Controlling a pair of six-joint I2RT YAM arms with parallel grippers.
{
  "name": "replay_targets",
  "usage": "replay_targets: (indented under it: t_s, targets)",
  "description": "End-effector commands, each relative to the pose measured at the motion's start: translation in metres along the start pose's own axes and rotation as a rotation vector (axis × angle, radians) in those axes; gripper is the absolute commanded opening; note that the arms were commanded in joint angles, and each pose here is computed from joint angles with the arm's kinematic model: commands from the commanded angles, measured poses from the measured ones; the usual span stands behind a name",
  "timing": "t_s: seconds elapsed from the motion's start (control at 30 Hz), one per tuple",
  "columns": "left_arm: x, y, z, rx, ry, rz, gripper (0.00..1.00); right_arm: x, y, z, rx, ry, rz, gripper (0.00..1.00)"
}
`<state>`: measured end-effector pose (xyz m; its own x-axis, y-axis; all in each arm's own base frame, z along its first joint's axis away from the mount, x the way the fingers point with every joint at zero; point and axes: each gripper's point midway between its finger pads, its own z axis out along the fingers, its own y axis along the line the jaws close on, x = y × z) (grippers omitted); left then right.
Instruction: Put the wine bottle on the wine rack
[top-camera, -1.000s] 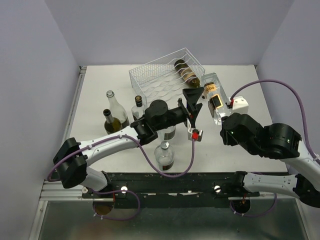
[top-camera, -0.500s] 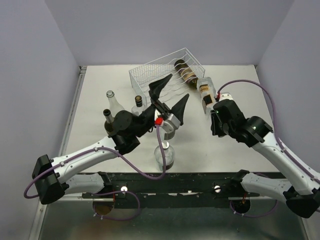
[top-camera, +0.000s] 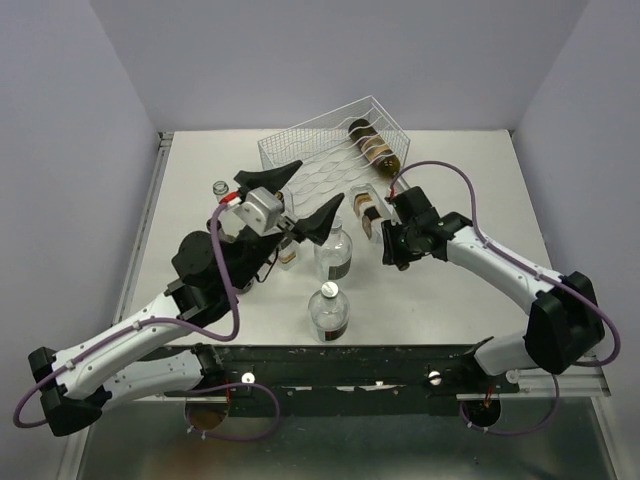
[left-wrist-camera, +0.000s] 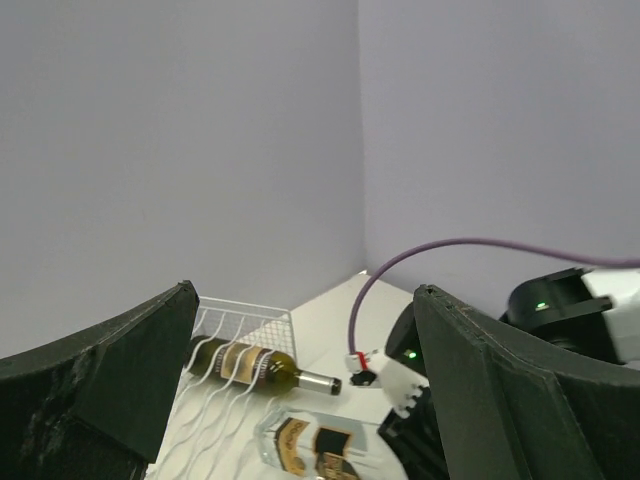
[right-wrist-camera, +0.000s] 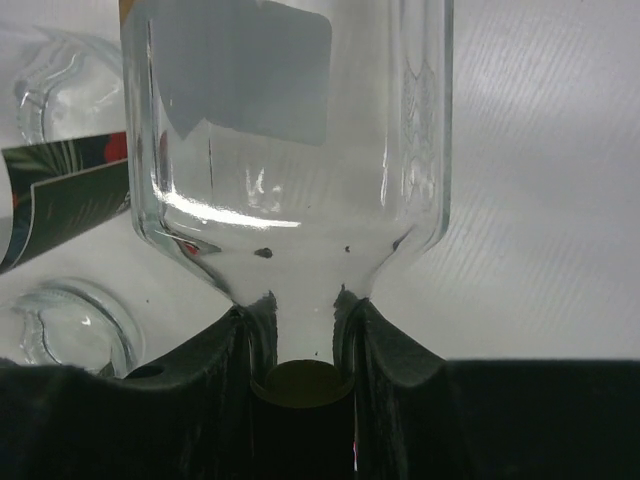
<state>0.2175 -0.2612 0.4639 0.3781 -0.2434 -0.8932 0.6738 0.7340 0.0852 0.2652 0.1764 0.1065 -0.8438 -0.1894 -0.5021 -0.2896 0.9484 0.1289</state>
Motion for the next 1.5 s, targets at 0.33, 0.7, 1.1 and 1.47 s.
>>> replay_targets:
  t_s: [0.33,0.7,1.1,1.47]
  targets:
    - [-0.005,-0.003,-0.017,0.014,0.023,-0.111,0.99,-0.094,0.006,0.035,-0.044,-0.305,-0.023,0.00]
    - [0.009,-0.006,-0.006,0.017,0.063,-0.073,0.99,-0.138,-0.007,0.069,0.024,-0.418,-0.035,0.01]
    - [0.019,-0.010,0.002,0.030,0.108,-0.060,0.99,-0.206,0.003,0.088,-0.055,-0.514,-0.067,0.01]
    - [0.022,-0.020,0.003,0.087,0.134,-0.056,0.99,-0.244,0.007,0.115,-0.136,-0.489,-0.047,0.00]
